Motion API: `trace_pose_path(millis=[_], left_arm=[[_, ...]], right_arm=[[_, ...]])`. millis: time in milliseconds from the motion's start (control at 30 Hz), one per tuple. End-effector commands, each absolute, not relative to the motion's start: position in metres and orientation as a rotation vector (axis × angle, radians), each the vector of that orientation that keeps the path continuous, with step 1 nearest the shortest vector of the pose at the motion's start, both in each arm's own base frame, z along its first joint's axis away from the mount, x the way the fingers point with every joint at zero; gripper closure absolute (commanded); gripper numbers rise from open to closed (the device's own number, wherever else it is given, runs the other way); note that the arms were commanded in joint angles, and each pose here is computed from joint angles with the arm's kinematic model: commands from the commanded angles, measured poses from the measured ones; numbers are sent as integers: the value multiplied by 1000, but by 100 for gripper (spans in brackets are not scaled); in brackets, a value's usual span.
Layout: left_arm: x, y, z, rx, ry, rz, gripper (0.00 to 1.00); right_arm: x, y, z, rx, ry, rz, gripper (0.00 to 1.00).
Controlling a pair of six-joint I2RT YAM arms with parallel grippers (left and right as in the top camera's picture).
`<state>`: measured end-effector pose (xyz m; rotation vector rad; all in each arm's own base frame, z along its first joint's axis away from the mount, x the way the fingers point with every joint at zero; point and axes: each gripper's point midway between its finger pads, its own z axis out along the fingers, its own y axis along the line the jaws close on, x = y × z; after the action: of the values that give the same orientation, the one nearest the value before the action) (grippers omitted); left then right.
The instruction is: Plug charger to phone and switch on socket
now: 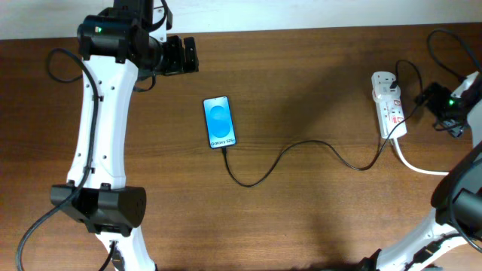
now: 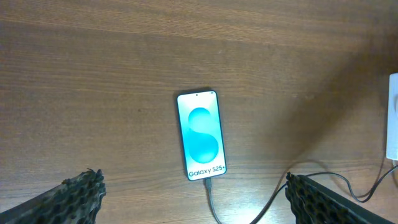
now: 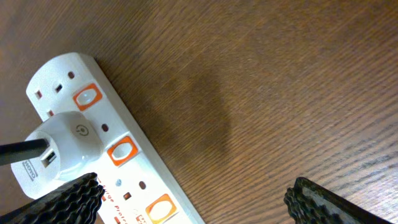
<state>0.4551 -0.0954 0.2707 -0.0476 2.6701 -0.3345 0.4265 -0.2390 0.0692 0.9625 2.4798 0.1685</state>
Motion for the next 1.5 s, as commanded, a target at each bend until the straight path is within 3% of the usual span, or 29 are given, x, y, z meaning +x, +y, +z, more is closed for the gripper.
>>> trace_pose_path(millis=[0, 567, 1033, 1467], left_arm=[[452, -94, 284, -35, 2638, -344, 1], [452, -94, 284, -35, 2638, -344, 1], [452, -94, 284, -35, 2638, -344, 1], [452, -94, 284, -35, 2638, -344, 1]], right_arm=[[434, -233, 62, 884, 2528, 76, 1], [435, -225, 23, 917, 2590, 88, 1], [457, -210, 29, 913, 2532, 123, 1], [453, -207, 14, 1052, 2526, 131, 0]])
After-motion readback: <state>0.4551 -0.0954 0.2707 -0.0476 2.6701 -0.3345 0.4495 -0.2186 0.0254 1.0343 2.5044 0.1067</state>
